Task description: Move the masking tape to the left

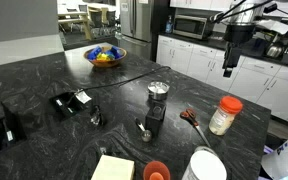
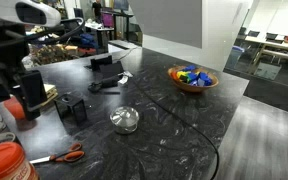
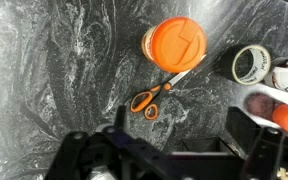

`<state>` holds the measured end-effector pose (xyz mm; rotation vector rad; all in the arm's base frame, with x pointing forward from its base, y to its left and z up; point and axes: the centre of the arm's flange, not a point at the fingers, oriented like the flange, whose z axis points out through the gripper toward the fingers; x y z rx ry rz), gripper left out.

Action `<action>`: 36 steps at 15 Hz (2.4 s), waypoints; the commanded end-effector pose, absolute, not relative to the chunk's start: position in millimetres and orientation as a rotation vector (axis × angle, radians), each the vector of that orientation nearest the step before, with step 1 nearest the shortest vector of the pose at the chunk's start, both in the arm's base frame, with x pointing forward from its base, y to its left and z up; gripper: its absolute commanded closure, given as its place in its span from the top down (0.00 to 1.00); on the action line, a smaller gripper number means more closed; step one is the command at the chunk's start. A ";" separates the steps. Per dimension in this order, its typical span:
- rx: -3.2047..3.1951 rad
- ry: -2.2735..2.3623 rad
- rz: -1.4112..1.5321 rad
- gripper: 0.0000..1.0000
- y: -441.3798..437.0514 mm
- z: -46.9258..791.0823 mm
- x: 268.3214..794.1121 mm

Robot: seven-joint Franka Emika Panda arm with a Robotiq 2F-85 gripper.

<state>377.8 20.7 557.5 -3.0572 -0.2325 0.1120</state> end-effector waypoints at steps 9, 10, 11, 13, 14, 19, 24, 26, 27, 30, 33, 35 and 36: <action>-3.057 -0.232 0.111 1.00 20.7 557.6 377.8; -3.060 -0.249 0.116 1.00 23.3 558.1 381.2; -3.063 -0.278 0.119 1.00 28.1 558.7 385.7; -3.072 -0.361 0.122 1.00 45.8 558.9 394.9; -3.072 -0.413 0.122 1.00 57.3 558.6 399.1; -3.067 -0.805 0.093 1.00 144.4 553.2 427.9; -3.027 -0.998 0.025 1.00 195.8 544.1 431.1; -3.022 -1.013 0.035 1.00 201.7 540.1 433.8; -3.023 -1.009 0.035 1.00 200.5 540.4 433.9; -3.025 -1.000 0.029 1.00 197.5 542.4 434.3; -3.025 -1.001 0.029 1.00 197.7 542.4 434.2; -3.025 -1.000 0.030 1.00 197.7 542.3 434.2; -3.025 -1.001 0.029 1.00 197.7 542.4 434.2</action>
